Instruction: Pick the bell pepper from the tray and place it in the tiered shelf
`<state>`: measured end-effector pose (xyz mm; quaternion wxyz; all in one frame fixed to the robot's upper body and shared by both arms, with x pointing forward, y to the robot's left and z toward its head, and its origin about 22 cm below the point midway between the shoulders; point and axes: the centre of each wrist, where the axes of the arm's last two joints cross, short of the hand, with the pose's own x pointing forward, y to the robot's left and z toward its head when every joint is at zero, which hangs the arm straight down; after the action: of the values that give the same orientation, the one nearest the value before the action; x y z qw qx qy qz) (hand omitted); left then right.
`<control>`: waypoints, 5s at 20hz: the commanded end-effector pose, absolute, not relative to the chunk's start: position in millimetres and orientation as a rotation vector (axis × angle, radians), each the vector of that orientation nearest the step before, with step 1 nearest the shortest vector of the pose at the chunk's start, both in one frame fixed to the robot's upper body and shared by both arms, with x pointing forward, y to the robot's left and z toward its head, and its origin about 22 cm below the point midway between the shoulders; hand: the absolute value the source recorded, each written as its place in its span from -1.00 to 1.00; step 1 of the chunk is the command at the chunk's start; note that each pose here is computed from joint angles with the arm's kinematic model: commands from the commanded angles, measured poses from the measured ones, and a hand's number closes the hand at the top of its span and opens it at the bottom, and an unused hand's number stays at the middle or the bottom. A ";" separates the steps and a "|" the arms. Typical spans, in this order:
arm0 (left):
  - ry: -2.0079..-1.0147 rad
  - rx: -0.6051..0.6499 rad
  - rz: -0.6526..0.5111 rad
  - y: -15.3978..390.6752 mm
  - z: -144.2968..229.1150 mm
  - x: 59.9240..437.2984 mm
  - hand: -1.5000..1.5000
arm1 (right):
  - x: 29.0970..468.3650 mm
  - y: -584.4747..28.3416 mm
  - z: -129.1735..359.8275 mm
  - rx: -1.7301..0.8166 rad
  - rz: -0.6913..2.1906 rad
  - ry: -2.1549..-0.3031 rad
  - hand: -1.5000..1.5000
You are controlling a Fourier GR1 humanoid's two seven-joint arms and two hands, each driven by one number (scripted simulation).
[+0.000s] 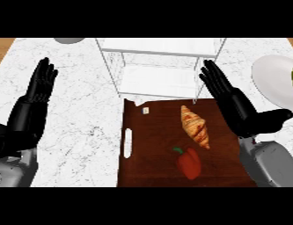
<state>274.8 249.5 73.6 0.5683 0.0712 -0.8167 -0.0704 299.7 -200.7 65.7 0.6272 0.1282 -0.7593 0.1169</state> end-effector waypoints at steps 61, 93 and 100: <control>-1.112 0.101 0.042 299.9 -22.6 258.5 0.00 | 182.9 -131.9 129.2 -0.662 1.011 -1.070 -1.00; -1.109 0.084 0.059 292.5 -24.7 239.2 0.00 | 226.2 -117.4 29.6 -0.716 0.999 -1.113 -1.00; -1.105 0.079 0.049 306.7 -21.9 250.0 0.00 | 217.7 -120.0 22.7 -0.591 1.268 -1.055 1.00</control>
<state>249.2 298.6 -16.7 0.8394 0.0423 -0.5415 0.0211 224.1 -125.4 24.8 0.6383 -0.3045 -0.4661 0.5317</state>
